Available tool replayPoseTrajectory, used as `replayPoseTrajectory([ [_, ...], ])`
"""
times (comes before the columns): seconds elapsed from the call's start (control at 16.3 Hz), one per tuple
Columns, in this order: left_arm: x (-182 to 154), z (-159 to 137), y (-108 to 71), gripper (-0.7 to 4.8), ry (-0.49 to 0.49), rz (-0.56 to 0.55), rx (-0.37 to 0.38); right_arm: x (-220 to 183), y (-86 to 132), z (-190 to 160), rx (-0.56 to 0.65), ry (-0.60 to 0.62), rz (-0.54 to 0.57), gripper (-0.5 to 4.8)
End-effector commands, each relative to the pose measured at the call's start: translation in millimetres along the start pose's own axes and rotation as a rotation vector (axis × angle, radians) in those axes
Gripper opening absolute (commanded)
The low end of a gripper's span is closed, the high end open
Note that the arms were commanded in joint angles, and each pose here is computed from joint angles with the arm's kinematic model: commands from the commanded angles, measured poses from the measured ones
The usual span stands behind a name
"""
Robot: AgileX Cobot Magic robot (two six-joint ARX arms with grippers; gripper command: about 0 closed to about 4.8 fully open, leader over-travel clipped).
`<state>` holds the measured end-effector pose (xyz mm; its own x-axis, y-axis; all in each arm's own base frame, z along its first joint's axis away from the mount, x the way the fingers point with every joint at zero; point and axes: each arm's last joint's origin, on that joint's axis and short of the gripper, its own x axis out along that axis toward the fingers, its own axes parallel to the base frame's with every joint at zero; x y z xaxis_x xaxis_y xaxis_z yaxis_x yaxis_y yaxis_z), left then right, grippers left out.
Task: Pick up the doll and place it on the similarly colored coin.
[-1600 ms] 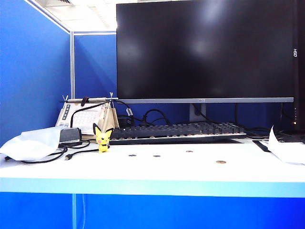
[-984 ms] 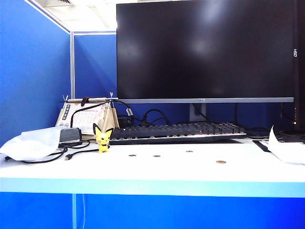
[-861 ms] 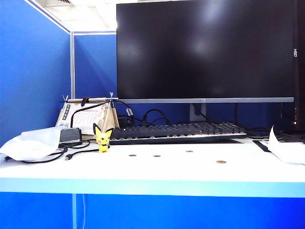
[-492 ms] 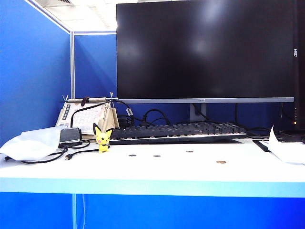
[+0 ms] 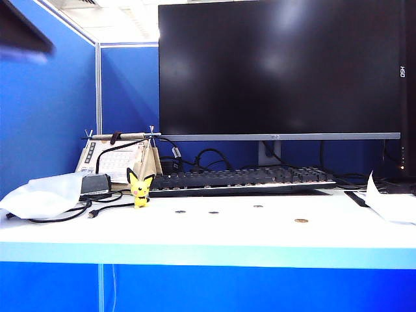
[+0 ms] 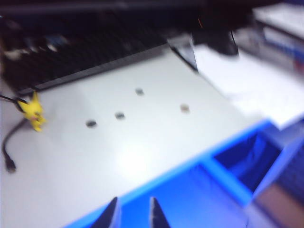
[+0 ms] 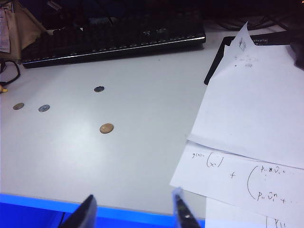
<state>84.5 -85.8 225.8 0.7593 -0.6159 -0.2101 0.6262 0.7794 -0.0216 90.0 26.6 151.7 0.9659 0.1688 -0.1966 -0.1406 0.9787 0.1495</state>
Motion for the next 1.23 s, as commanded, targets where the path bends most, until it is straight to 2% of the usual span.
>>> replayPoseTrajectory([
  [0.06,8.5,1.1,5.1,0.91,0.012,0.22,0.024,0.5,0.0,-1.8,-0.003,0.006,0.005,2.11],
  [0.12,11.2,1.1,8.7,0.91,0.012,0.367,0.028,0.5,0.0,-1.8,-0.003,0.007,0.005,2.11],
  [0.18,12.8,3.7,11.2,0.88,-0.013,0.465,0.031,0.5,0.0,-1.8,-0.003,0.006,0.005,2.11],
  [0.37,17.0,11.9,21.0,0.88,-0.083,0.463,0.018,0.5,0.0,-1.8,-0.003,0.006,0.005,2.11],
  [0.43,20.0,14.2,31.9,0.89,-0.103,0.485,-0.001,0.5,0.0,-1.8,-0.003,0.007,0.005,2.11],
  [0.49,23.6,14.3,44.0,0.88,-0.105,0.469,-0.011,0.5,0.0,-1.8,-0.003,0.006,0.005,2.11],
  [0.62,30.5,10.4,64.2,0.89,-0.077,0.367,-0.024,0.5,0.0,-1.8,-0.003,0.007,0.005,2.11],
  [0.74,42.0,-5.2,89.7,0.89,0.022,0.28,-0.082,0.5,0.0,-1.8,-0.003,0.006,0.005,2.11],
  [0.8,46.4,-12.7,96.4,0.89,0.067,0.28,-0.127,0.5,0.0,-1.8,-0.003,0.006,0.005,2.11],
  [0.92,49.8,-16.5,97.5,0.89,0.089,0.282,-0.165,0.5,0.0,-1.8,-0.003,0.006,0.005,2.11],
  [1.11,50.8,-9.7,95.6,0.89,0.013,0.197,-0.226,0.5,0.0,-1.8,-0.003,0.006,0.005,2.11],
  [1.23,50.8,-10.2,95.5,0.89,0.015,0.195,-0.247,0.5,0.0,-1.8,-0.003,0.006,0.005,2.11],
])
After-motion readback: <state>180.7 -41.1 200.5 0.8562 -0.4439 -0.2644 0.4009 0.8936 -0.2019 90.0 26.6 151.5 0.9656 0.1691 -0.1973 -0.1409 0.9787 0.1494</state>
